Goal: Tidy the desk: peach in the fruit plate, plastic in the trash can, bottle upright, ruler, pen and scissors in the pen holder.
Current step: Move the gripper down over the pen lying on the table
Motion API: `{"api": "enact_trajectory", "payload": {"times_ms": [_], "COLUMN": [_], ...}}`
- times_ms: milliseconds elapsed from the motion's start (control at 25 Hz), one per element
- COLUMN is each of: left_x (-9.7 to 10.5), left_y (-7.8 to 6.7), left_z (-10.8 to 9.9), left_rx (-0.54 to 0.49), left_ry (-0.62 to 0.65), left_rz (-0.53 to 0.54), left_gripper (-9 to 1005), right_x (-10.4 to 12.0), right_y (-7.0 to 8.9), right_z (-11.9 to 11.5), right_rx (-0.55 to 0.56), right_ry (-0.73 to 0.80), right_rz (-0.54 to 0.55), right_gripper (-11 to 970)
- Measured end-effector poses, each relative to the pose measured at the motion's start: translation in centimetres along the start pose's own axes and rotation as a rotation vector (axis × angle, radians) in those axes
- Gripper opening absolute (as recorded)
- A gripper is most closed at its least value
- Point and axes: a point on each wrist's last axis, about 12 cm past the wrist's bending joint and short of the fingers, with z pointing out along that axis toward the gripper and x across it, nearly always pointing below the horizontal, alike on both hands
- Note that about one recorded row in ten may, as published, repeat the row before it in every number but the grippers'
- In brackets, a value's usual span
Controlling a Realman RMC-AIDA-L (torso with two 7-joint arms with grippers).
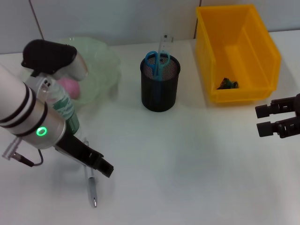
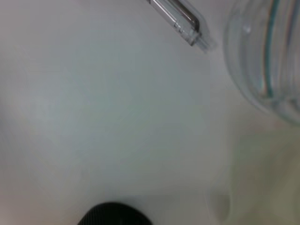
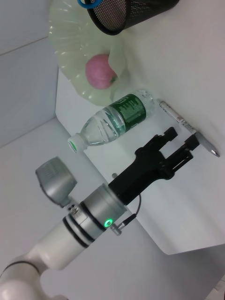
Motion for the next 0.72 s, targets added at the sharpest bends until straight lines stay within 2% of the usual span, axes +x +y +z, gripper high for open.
{"api": "enact_trajectory", "payload": {"times_ms": [120,720], "left_x": [0.0,0.2], "left_y": [0.0,0.4], "left_z": [0.6,1.2], "left_rx": [0.000,-0.024], "left_ry": [0.013,0.029], "left_rz": [-0.003,-0.004], "left_gripper": [723,723], "right_x": [0.0,0.3], "right_y": [0.0,0.1], "right_z": [0.0,-0.2], "right_rx": [-0.003,-0.001], "right_ry": [0.000,0.002], "right_rz": [-0.001,0.003], "right_gripper": [811,811]}}
